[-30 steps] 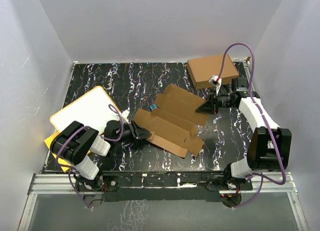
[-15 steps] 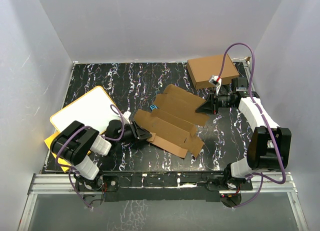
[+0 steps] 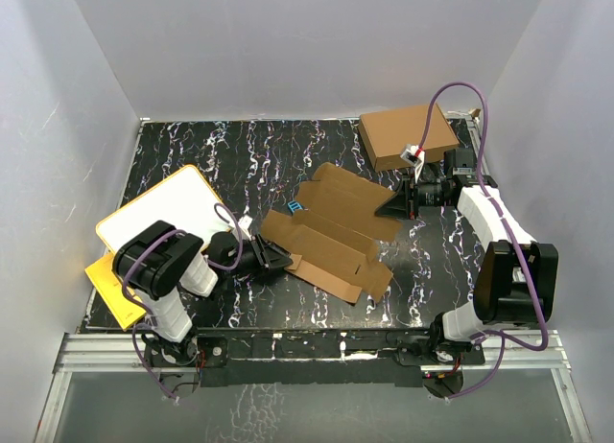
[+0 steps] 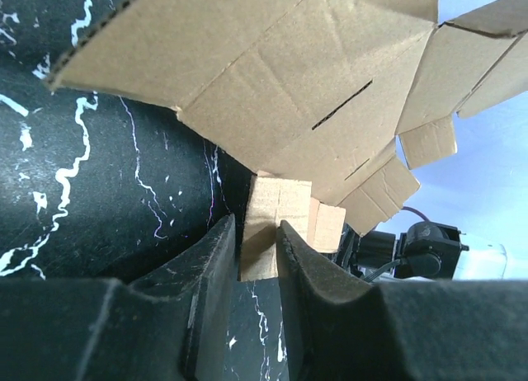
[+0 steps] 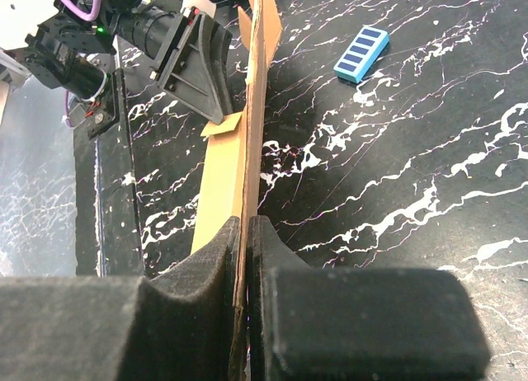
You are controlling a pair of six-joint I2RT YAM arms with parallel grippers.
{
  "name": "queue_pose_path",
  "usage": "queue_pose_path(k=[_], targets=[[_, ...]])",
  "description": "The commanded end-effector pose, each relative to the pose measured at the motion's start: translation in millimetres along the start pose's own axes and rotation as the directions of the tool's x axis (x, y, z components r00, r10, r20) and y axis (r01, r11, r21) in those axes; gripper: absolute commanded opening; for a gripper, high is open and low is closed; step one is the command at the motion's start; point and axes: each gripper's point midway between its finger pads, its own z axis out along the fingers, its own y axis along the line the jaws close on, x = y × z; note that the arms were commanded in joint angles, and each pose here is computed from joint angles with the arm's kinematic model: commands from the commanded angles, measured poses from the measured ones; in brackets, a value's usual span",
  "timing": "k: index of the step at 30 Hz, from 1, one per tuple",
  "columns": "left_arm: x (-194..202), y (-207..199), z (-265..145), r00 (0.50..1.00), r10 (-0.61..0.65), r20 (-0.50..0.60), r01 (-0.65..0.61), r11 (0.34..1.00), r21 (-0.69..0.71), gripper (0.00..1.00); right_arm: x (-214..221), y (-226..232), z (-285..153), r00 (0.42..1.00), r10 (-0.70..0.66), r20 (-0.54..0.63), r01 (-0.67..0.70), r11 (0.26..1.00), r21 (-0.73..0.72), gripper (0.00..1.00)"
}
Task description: Fold the paper box
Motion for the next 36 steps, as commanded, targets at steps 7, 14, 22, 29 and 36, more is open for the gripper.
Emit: queue_pose_path(k=[7,14,22,29,36], targets=[[-1,-17,1,1.0,-0.012,-0.001,0.012,0.996,0.085,0.16,-14,2,0,0.996,-0.069,0.057,0.071,0.997,-0.043,0.08],[0,-19,1,1.0,-0.018,-0.002,0.018,0.996,0.093,0.01,-14,2,0,0.996,-0.067,0.056,0.07,0.997,-0.044,0.08],[0,-20,-2,1.0,0.003,0.008,-0.004,0.995,0.1,0.0,-16,4,0,0.996,-0.07,0.06,0.073,0.996,-0.046,0.08],[-1,-20,-8,0.997,0.072,0.023,-0.074,0.994,0.078,0.22,-16,1,-2,0.996,-0.073,0.057,0.074,0.997,-0.029,0.08],[-17,-32,-27,0.958,0.279,0.062,-0.279,0.96,-0.014,0.42,-16,0,-3,0.996,-0.076,0.053,0.077,0.997,-0.018,0.08]])
